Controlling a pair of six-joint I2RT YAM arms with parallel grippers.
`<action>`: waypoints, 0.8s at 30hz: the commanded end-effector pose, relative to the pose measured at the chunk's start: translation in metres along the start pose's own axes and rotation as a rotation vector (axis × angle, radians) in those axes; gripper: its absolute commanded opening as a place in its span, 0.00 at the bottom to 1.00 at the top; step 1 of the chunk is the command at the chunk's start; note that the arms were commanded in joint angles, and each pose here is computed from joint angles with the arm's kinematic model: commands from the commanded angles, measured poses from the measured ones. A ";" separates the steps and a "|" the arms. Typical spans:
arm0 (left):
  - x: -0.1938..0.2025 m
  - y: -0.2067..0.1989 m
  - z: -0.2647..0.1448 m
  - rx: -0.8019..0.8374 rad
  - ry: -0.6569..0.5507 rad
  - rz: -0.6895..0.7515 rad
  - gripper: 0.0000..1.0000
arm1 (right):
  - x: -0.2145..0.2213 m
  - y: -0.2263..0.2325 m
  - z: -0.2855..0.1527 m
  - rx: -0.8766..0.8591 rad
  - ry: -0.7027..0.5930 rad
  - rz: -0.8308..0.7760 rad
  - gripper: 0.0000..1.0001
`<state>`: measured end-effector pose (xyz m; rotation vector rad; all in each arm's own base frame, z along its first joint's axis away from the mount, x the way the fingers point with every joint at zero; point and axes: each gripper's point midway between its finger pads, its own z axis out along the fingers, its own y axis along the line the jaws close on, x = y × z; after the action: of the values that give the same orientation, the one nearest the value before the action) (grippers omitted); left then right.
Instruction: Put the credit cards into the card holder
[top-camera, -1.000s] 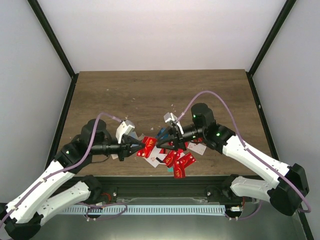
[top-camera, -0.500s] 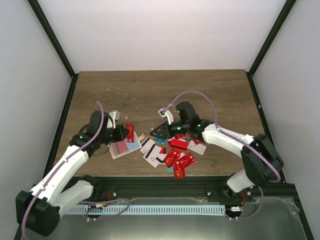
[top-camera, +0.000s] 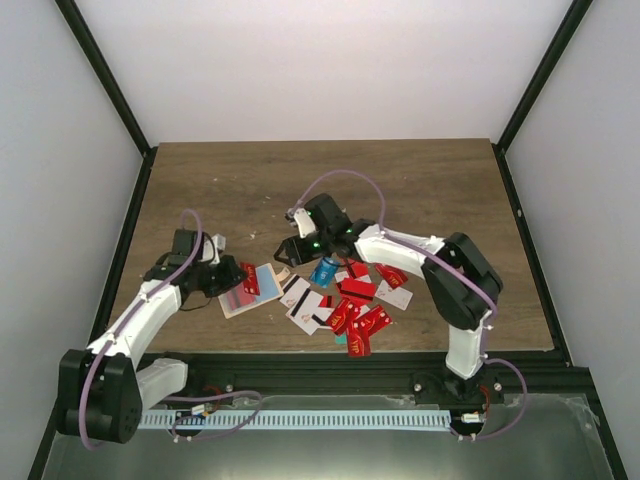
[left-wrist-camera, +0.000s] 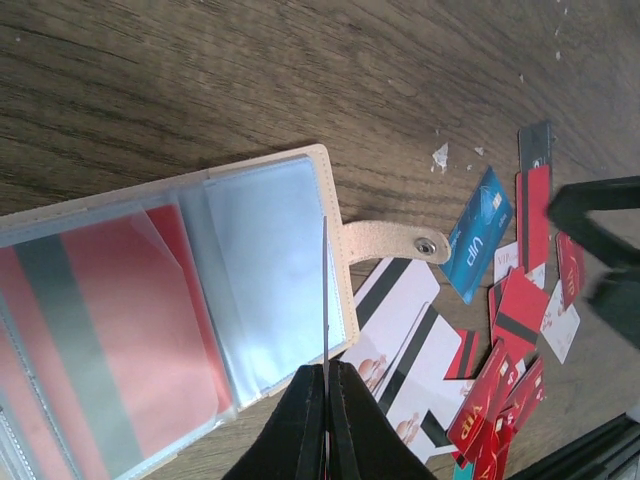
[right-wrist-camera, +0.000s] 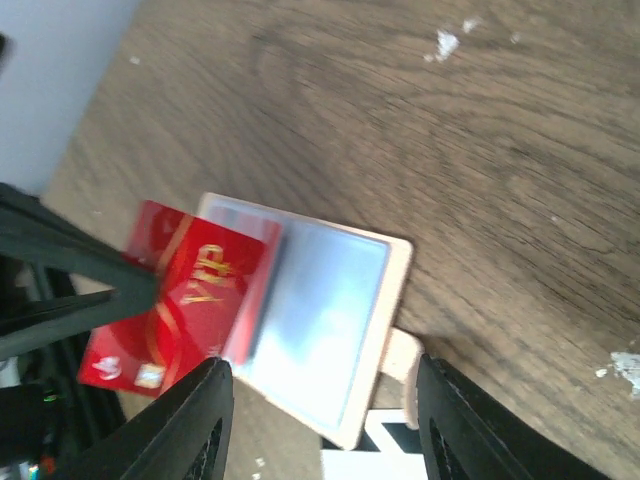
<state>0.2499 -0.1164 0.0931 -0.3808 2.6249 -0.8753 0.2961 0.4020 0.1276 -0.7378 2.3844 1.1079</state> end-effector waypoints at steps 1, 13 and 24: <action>-0.005 0.000 0.003 0.024 -0.018 -0.026 0.04 | 0.011 -0.022 0.019 0.127 0.071 -0.025 0.52; -0.007 0.012 0.009 -0.009 -0.029 -0.046 0.04 | 0.025 -0.029 0.050 0.122 0.143 -0.055 0.30; -0.005 0.031 0.014 -0.076 -0.043 -0.104 0.04 | 0.029 -0.040 0.054 0.154 0.153 -0.052 0.01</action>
<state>0.2570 -0.1040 0.0753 -0.4846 2.6182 -0.8146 0.2984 0.4092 0.0537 -0.8444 2.5474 0.8904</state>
